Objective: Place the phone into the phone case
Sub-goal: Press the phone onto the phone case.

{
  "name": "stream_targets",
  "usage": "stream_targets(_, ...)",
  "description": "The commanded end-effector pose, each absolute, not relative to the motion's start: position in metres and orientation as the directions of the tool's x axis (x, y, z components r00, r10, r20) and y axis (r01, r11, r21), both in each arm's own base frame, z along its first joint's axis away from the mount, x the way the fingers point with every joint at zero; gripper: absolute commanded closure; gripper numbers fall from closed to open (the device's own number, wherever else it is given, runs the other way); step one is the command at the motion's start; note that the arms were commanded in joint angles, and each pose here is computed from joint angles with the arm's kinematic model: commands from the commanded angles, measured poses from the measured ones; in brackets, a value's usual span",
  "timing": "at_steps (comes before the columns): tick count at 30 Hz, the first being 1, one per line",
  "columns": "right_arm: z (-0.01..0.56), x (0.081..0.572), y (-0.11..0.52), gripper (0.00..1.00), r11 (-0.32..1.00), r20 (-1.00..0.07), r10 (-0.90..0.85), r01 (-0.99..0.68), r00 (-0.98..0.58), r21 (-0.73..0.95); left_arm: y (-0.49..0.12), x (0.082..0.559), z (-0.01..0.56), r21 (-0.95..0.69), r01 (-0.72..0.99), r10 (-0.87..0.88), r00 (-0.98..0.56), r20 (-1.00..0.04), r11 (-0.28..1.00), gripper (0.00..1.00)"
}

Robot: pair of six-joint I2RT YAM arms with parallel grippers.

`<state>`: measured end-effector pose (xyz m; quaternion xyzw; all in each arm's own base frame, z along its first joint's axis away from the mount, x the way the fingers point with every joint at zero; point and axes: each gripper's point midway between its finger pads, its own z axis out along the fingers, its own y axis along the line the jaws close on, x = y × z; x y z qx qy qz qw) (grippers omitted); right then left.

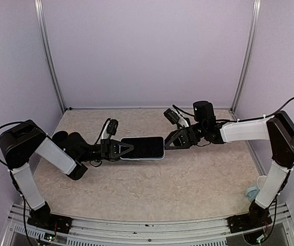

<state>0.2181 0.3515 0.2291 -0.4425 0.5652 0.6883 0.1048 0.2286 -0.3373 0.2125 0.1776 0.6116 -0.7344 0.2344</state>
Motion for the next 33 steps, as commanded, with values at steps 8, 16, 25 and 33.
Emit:
stream_targets(8, 0.243, 0.206, 0.362, 0.74, -0.416, -0.747, -0.379, -0.62, -0.546, 0.665, -0.34, 0.227, 0.233, -0.757, 0.622, -0.153, -0.783, -0.603, -0.2, 1.0)
stream_targets(16, 0.244, 0.209, 0.364, 0.81, -0.4, -0.735, -0.381, -0.617, -0.561, 0.678, -0.344, 0.233, 0.224, -0.772, 0.616, -0.146, -0.788, -0.599, -0.156, 1.0)
stream_targets(25, 0.225, 0.227, 0.375, 0.98, -0.286, -0.69, -0.394, -0.633, -0.607, 0.72, -0.347, 0.242, 0.213, -0.788, 0.609, -0.136, -0.791, -0.597, -0.085, 0.89)
stream_targets(33, 0.209, 0.24, 0.379, 1.0, -0.149, -0.665, -0.415, -0.675, -0.621, 0.723, -0.349, 0.255, 0.199, -0.79, 0.613, -0.129, -0.781, -0.611, 0.03, 0.77)
